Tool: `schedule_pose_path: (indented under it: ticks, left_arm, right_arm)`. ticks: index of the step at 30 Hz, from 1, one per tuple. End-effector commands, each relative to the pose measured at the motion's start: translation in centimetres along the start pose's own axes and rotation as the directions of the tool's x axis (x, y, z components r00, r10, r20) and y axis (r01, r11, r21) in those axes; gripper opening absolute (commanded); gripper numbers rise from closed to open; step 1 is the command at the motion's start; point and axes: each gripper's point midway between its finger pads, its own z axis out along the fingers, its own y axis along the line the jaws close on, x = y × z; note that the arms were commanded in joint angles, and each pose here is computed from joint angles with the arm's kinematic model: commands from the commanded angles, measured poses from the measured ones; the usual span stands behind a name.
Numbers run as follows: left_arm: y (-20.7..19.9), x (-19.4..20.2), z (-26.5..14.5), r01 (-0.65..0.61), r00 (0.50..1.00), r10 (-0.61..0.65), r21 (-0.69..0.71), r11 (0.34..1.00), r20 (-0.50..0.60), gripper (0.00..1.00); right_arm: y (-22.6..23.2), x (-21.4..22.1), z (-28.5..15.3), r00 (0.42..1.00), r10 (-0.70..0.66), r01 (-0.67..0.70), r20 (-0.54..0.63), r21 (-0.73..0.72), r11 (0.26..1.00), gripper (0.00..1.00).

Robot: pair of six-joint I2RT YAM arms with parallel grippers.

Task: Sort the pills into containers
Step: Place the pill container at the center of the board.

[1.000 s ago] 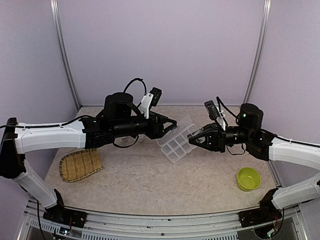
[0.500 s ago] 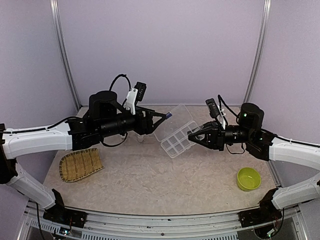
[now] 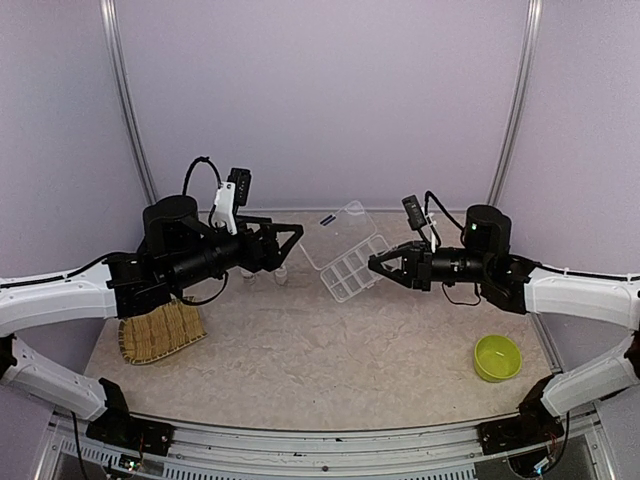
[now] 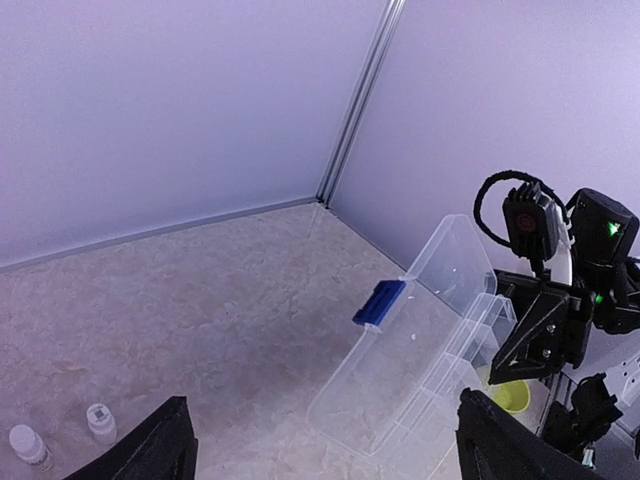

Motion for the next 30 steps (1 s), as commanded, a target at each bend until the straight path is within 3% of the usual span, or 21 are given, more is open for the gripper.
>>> schedule_pose_path:
  ticks: [1, 9, 17, 30]
  left_arm:
    - [1.5, -0.1, -0.7, 0.026, 0.999, -0.025, -0.058, 0.998, 0.028, 0.88]
    - [2.4, 1.5, -0.9, 0.043, 0.999, -0.043, -0.08, 0.996, 0.005, 0.94]
    - [3.1, 2.9, -1.3, 0.086, 0.996, -0.087, -0.101, 0.991, -0.012, 0.96]
    - [3.6, 3.8, -2.2, 0.117, 0.993, -0.119, -0.116, 0.986, -0.012, 0.97]
  right_arm:
    - [-2.9, -0.5, 0.3, 0.993, 0.11, -0.112, 0.032, 0.077, 0.991, 0.12]
    - [-7.8, 0.8, 0.7, 0.958, 0.273, -0.284, 0.092, 0.149, 0.947, 0.12]
    - [-14.5, 3.1, 0.3, 0.875, 0.445, -0.481, 0.192, 0.229, 0.846, 0.13]
    - [-21.7, 5.0, 1.1, 0.794, 0.514, -0.606, 0.325, 0.358, 0.71, 0.15]
